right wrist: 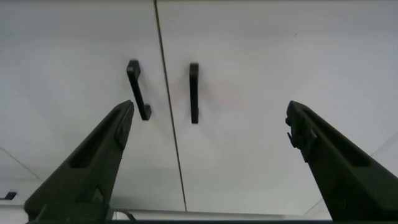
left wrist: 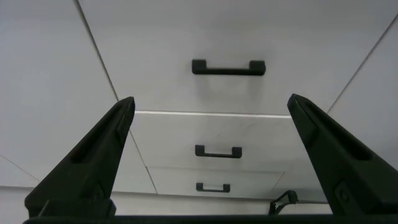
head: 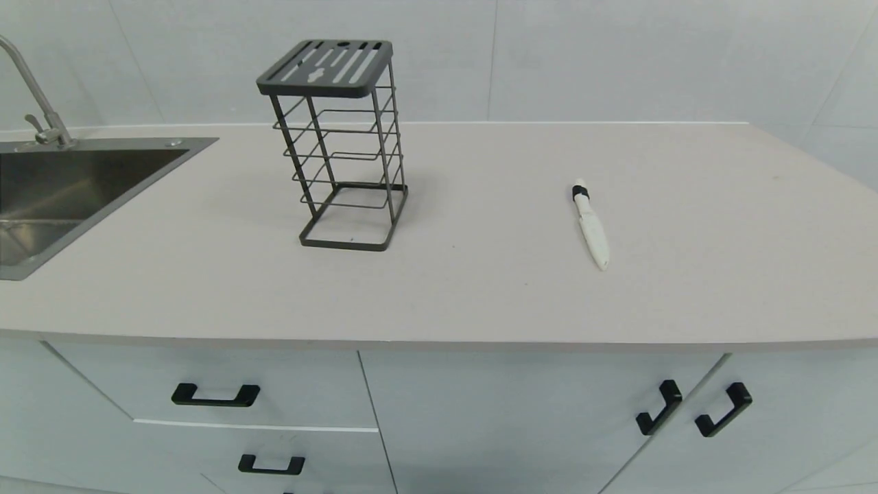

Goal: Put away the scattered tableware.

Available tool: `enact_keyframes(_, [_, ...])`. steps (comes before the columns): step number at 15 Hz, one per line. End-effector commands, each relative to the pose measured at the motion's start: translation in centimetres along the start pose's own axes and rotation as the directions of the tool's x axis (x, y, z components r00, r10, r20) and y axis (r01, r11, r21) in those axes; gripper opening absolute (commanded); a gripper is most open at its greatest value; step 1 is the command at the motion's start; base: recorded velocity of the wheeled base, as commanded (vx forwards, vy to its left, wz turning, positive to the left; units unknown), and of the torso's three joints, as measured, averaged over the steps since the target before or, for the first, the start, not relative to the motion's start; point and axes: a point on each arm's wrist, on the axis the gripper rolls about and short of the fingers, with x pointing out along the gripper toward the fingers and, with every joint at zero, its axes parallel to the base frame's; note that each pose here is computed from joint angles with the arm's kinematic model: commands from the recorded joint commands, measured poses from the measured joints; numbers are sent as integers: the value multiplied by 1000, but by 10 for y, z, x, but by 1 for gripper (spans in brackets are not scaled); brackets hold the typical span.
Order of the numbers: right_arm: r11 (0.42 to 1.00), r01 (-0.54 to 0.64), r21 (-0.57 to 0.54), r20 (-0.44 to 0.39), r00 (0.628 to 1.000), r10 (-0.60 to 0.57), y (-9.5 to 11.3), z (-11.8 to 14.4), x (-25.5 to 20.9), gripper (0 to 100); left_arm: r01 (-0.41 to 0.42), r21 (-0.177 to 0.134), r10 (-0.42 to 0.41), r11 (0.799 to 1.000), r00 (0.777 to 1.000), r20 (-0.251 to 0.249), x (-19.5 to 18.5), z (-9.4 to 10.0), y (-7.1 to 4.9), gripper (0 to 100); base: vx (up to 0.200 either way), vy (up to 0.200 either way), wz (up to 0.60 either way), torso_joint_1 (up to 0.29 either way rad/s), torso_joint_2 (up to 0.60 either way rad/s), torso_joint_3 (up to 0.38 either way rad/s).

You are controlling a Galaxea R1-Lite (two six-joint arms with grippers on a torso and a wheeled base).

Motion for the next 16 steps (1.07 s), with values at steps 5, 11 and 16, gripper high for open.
enact_keyframes(5, [1000,-1,0,-1,1000,1,0,0,0,100,-1,0,1,1000,1000,-2,0,0,0,100,0,0,0,258,-487,-226])
enact_keyframes(11, [1000,-1,0,0,1000,1,0,0,0,100,1,-2,-1,1000,1000,-4,0,0,0,100,0,0,0,297,-513,-243])
enact_keyframes(16, [1000,-1,0,0,1000,1,0,0,0,100,-1,-2,1,1000,1000,-2,0,0,0,100,0,0,0,293,-549,-267])
